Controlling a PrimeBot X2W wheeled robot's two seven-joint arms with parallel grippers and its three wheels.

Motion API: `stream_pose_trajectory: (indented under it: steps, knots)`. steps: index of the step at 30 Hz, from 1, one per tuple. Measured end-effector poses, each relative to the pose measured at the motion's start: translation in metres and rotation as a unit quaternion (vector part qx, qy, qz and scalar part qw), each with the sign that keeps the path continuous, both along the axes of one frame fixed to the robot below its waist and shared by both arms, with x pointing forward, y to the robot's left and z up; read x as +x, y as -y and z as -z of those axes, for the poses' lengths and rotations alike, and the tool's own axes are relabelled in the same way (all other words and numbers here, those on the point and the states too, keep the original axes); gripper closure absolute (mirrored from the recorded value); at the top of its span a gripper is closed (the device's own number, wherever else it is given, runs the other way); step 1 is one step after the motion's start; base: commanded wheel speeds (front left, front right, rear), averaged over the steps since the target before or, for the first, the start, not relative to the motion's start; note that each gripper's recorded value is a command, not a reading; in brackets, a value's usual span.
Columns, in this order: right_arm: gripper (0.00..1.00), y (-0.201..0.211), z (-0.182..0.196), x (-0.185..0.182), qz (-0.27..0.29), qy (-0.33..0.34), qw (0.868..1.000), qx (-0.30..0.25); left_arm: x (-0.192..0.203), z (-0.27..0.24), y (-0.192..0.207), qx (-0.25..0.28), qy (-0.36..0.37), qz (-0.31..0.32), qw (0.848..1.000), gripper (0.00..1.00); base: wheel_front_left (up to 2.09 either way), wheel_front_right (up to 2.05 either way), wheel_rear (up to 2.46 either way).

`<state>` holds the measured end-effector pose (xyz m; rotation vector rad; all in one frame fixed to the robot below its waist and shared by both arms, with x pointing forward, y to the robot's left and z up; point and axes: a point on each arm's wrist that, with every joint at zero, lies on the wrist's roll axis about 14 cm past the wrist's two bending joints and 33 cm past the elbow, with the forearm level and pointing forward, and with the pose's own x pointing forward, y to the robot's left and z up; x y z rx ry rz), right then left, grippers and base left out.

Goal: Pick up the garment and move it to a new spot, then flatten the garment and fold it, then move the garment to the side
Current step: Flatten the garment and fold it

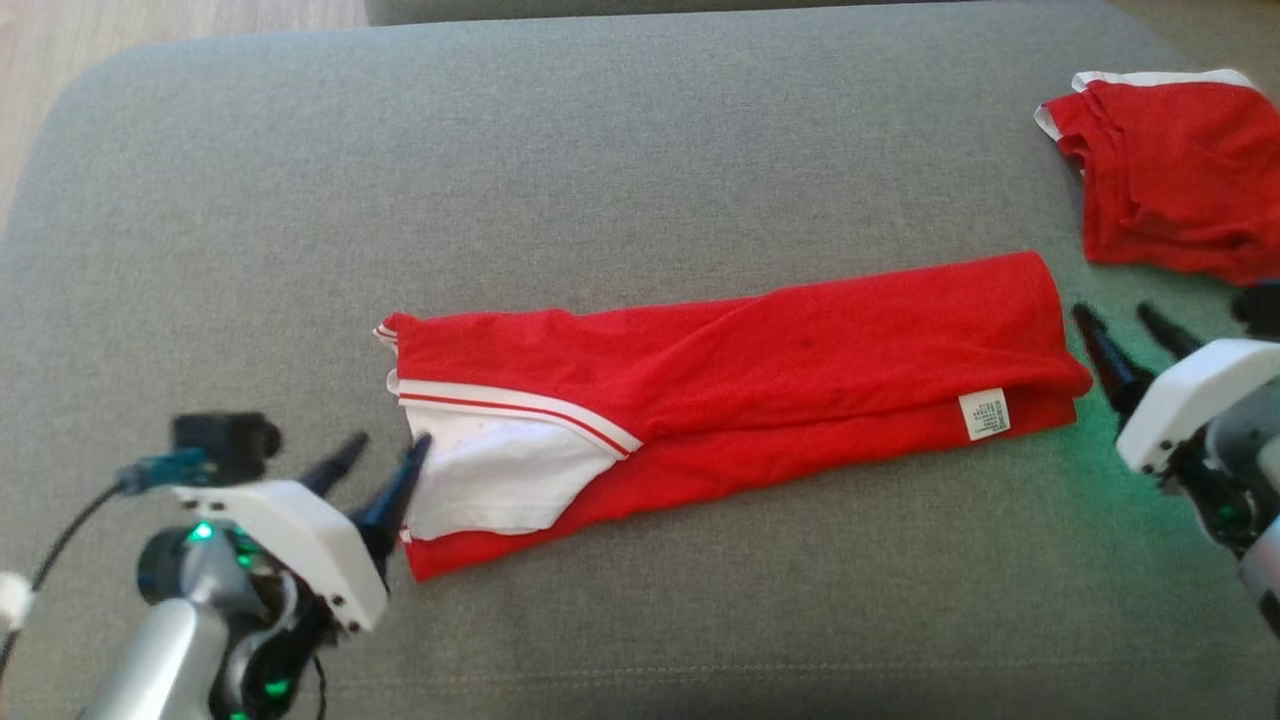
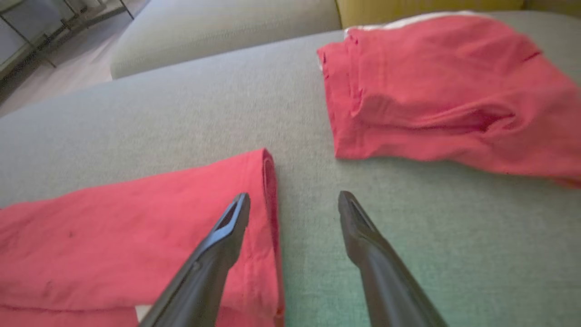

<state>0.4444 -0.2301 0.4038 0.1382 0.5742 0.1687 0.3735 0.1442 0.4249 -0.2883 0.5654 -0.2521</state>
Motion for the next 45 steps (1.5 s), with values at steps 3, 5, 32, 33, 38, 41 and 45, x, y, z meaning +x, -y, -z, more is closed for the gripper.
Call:
stream_pose_trajectory:
  steps: [3, 5, 32, 33, 38, 41, 45]
  knots:
    - [0.0, 0.008, -0.019, 0.009, 0.017, 0.048, 0.999, 0.005, 0.013, -0.022, -0.008, -0.018, 0.059, -0.038, 0.997, 0.0, 0.0, 0.0, 0.0]
    - [0.0, 0.009, -0.032, 0.013, 0.023, 0.08, 0.996, 0.012, 0.02, -0.039, -0.007, -0.039, 0.101, -0.059, 0.992, 0.0, 0.0, 0.0, 0.0]
    - [0.0, -0.028, -0.063, -0.032, 0.062, 0.245, 0.967, 0.013, 0.012, -0.075, -0.017, -0.032, 0.282, -0.153, 0.947, 0.0, 0.0, 0.0, 0.0]
    - [0.0, -0.029, -0.062, -0.032, 0.063, 0.245, 0.967, 0.014, 0.013, -0.075, -0.017, -0.033, 0.282, -0.152, 0.947, 0.0, 0.0, 0.0, 0.0]
    - [0.0, -0.021, -0.056, -0.03, 0.086, 0.237, 0.968, 0.017, 0.016, -0.072, -0.018, -0.036, 0.278, -0.154, 0.947, 0.0, 0.0, 0.0, 0.0]
    - [0.0, -0.011, -0.052, -0.024, 0.104, 0.23, 0.968, 0.017, 0.019, -0.071, -0.018, -0.036, 0.278, -0.155, 0.947, 0.0, 0.0, 0.0, 0.0]
    - [0.0, -0.004, -0.049, -0.014, 0.123, 0.219, 0.968, 0.022, 0.022, -0.073, -0.018, -0.036, 0.279, -0.156, 0.947, 0.0, 0.0, 0.0, 0.0]
